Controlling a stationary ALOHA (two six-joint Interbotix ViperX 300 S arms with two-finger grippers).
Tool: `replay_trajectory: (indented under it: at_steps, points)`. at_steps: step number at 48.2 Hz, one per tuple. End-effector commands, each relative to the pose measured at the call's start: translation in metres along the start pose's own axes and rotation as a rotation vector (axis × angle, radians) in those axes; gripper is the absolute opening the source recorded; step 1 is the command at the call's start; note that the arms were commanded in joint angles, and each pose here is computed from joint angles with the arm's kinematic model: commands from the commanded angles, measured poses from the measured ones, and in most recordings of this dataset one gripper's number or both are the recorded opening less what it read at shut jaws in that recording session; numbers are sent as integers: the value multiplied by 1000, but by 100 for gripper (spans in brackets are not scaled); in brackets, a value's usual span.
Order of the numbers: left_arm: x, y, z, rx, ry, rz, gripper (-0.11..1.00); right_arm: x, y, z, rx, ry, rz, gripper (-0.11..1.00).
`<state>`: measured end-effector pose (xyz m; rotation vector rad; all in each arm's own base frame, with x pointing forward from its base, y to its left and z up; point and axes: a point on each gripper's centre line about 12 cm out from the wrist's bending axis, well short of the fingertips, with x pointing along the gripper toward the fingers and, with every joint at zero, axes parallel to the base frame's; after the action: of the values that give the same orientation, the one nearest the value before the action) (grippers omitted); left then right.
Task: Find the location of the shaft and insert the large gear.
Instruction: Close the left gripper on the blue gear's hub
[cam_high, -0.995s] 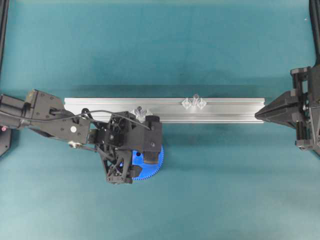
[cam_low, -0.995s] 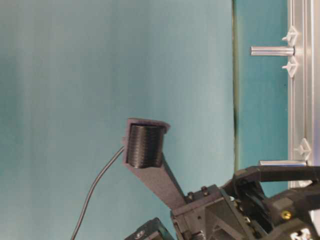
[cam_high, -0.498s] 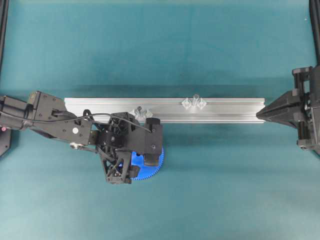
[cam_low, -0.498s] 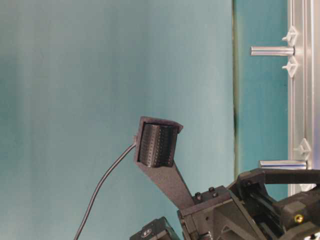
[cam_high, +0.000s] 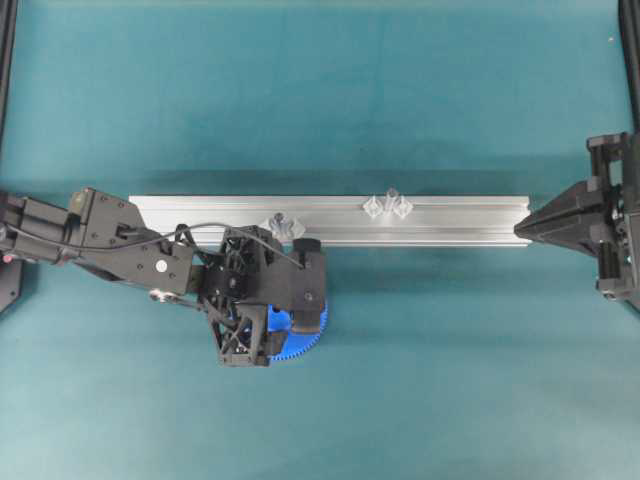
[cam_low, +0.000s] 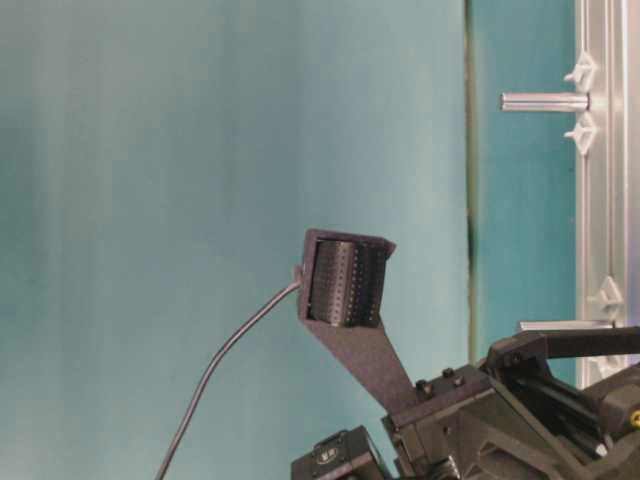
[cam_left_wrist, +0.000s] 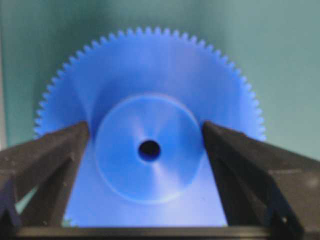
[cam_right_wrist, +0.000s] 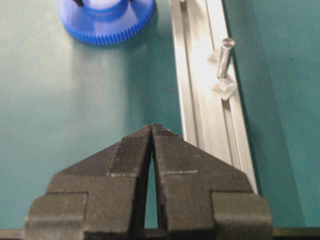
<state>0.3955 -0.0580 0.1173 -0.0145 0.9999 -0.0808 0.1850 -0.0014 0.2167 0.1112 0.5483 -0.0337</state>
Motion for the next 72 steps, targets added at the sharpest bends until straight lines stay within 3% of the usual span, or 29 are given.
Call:
replay_trajectory:
  at_steps: [1,19,45,72]
  points:
    - [-5,0,4,3,4,2,93,0,0,3,7,-11,-1,10]
    - [-18,0,5,4,41,7,93,-2,0,3,10,-17,0,10]
    - [-11,-2,29,2,-6,2,93,-1,-1,0,11,-13,-1,10]
    - [-6,-2,22,1,16,4,93,-1,0,0,10,-15,0,10]
